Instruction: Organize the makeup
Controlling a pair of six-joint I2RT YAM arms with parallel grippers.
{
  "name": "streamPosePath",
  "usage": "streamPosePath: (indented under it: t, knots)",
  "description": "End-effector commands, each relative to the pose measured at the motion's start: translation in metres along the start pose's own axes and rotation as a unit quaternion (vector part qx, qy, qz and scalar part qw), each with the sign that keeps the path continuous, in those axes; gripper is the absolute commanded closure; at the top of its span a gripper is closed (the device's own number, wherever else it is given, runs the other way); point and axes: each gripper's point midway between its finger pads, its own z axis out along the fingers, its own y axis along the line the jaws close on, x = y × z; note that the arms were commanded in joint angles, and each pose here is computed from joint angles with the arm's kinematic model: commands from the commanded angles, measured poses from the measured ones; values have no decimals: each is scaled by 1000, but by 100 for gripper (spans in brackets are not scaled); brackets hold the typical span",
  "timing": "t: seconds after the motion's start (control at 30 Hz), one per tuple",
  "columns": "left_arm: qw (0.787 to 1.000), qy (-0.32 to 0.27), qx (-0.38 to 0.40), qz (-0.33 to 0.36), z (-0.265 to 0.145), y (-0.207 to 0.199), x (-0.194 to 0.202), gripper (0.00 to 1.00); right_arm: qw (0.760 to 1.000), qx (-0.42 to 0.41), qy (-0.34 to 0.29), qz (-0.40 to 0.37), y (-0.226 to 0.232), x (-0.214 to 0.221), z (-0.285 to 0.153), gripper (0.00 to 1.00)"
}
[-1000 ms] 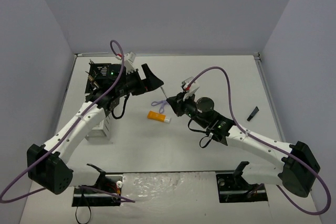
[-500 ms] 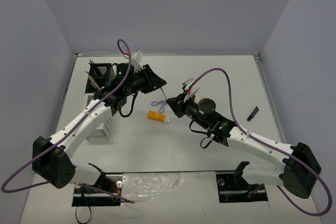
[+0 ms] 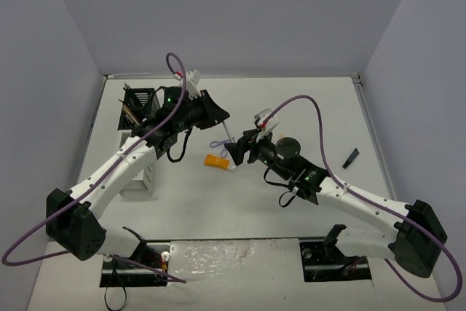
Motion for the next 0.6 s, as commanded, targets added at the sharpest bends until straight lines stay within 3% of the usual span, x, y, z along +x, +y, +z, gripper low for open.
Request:
streamPosePath:
  t: [0.0,0.1,0.2,0.3,0.47,0.57]
  knots:
    - [988,-104,-55,96,-35,0,-77,100,998,44,-55,0,-12,-39,-10,11]
    - [972,-152,-127,129,-60,36,-122,100,996,73,-54,1,-24,-37,-17,2]
    - [935,-213,-241,150,-93,84,-170,100,994,100,-53,1,-35,-34,-22,0]
    - [903,-255,-304,165,-115,121,-206,100,992,118,-48,8,-43,-29,-25,0]
    - [858,-277,-395,176,-130,185,-236,100,992,121,-38,18,-45,-19,-26,0]
    - [847,-291,-411,169,-126,218,-244,100,992,123,-33,18,-47,-16,-27,0]
